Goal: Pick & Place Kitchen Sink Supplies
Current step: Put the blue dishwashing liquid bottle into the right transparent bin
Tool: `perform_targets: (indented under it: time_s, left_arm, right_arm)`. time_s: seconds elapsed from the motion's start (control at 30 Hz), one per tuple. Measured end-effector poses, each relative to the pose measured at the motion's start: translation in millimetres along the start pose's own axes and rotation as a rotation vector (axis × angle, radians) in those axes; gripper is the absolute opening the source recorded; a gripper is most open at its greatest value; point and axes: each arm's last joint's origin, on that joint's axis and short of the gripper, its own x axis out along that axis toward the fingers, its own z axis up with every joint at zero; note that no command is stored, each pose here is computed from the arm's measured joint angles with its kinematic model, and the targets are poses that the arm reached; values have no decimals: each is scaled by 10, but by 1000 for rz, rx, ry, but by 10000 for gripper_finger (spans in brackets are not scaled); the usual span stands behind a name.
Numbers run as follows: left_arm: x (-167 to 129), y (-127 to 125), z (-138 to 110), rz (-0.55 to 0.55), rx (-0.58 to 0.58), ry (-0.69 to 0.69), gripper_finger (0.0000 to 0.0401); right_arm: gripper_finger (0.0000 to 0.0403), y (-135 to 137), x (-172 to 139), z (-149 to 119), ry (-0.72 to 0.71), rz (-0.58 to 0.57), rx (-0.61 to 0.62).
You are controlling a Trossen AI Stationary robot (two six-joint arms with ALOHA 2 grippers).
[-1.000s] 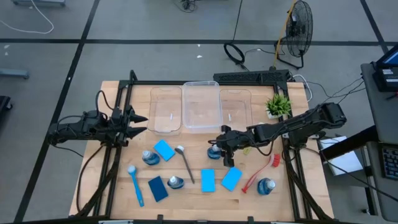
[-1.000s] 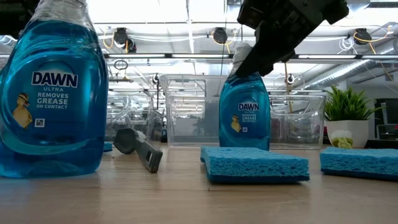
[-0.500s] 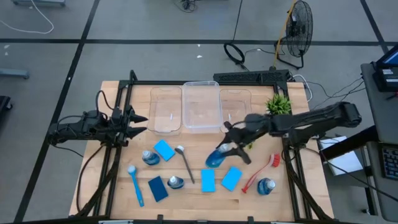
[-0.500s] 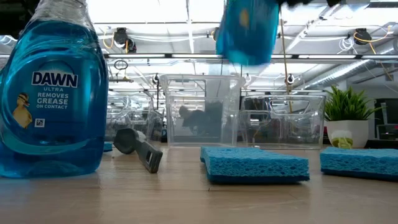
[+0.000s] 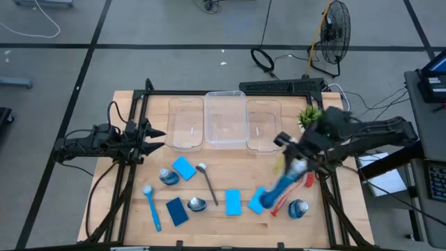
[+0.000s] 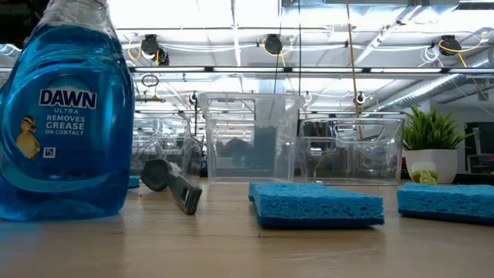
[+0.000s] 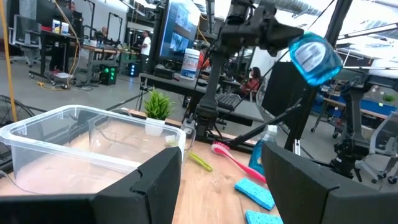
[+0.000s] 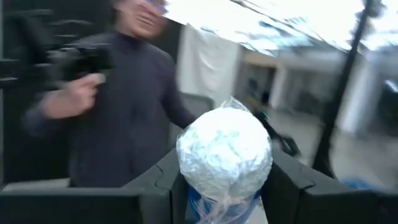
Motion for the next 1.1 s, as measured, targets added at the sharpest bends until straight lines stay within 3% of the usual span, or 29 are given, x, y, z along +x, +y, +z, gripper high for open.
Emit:
perform_targets:
  time_s: [0.17, 0.37, 0.53, 0.73, 0.83, 0.97, 1.1]
  left_arm:
    - [0, 0, 0, -1, 1, 0, 225]
    - [0, 0, 0, -2, 2, 0, 225]
    - [0, 0, -1, -2, 2, 1, 225]
    - [0, 0, -1, 1, 2, 0, 225]
    - [0, 1, -1, 1, 2, 0, 225]
    - [0, 0, 0, 1, 2, 0, 225]
    - [0, 1, -1, 1, 1, 0, 225]
  right_arm:
    - [136, 105, -34, 152, -59, 128, -123]
    - [136, 86, -32, 147, -63, 81, -105]
    - [136, -34, -34, -4, 6, -200, 75]
    - [136, -156, -175, -300, 202, -772, 326]
    - [136, -142, -280, -401, 292, -993, 419]
    - [136, -64, -397, -419, 345, -1225, 455]
    - [136, 7, -513, -356, 350, -1448, 388]
